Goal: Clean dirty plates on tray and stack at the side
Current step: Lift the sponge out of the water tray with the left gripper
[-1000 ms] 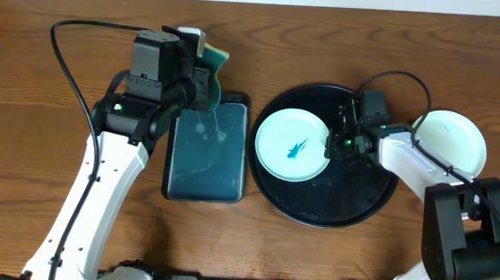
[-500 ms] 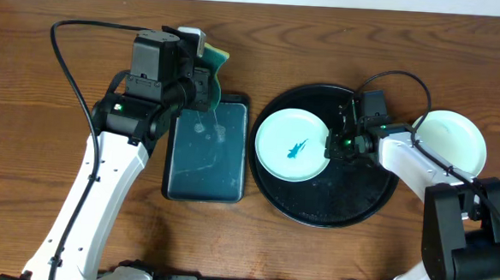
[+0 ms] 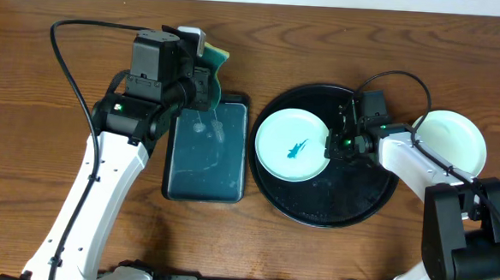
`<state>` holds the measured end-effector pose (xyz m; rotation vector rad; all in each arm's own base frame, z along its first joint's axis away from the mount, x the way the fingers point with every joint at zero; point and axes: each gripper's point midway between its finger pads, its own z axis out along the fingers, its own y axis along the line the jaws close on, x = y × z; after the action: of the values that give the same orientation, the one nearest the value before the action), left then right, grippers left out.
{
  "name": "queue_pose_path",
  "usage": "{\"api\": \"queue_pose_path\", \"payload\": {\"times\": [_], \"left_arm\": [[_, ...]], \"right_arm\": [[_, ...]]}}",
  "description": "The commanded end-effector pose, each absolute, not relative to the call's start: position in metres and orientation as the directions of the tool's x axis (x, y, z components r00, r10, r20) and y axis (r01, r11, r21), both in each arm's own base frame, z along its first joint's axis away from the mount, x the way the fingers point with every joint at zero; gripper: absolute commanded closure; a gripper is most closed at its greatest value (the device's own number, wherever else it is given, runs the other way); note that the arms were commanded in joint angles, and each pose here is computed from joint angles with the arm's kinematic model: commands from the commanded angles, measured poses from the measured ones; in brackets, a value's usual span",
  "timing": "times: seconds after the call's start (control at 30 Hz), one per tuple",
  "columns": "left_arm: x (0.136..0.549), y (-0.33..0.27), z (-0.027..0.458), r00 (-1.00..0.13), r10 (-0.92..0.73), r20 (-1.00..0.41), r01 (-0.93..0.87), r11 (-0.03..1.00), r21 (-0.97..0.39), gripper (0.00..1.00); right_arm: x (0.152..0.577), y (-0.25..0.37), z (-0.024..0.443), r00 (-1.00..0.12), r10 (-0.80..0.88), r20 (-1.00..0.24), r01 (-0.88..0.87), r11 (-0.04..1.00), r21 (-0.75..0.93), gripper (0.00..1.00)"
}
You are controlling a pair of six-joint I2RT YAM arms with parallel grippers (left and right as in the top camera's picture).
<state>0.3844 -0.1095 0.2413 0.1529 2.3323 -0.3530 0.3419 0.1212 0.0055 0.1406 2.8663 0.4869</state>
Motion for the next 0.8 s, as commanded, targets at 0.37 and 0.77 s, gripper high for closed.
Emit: {"api": "queue_pose_path", "payload": {"times": [0.37, 0.77], "left_arm": [[0.3868, -0.1072, 0.2510, -0.679, 0.007, -0.734, 0.217, 0.957, -0.191, 0.93], [0.3883, -0.1017, 0.2504, -0.677, 0.005, -0.736, 0.193, 0.966, -0.171, 0.92]], "right_arm": [[0.3388, 0.1193, -0.0002, -0.972, 0.124, -0.201, 0.057, 0.949, 0.309, 0.99], [0.3389, 0.1193, -0.0002, -0.972, 0.124, -0.202, 0.057, 0.949, 0.310, 0.99]]}}
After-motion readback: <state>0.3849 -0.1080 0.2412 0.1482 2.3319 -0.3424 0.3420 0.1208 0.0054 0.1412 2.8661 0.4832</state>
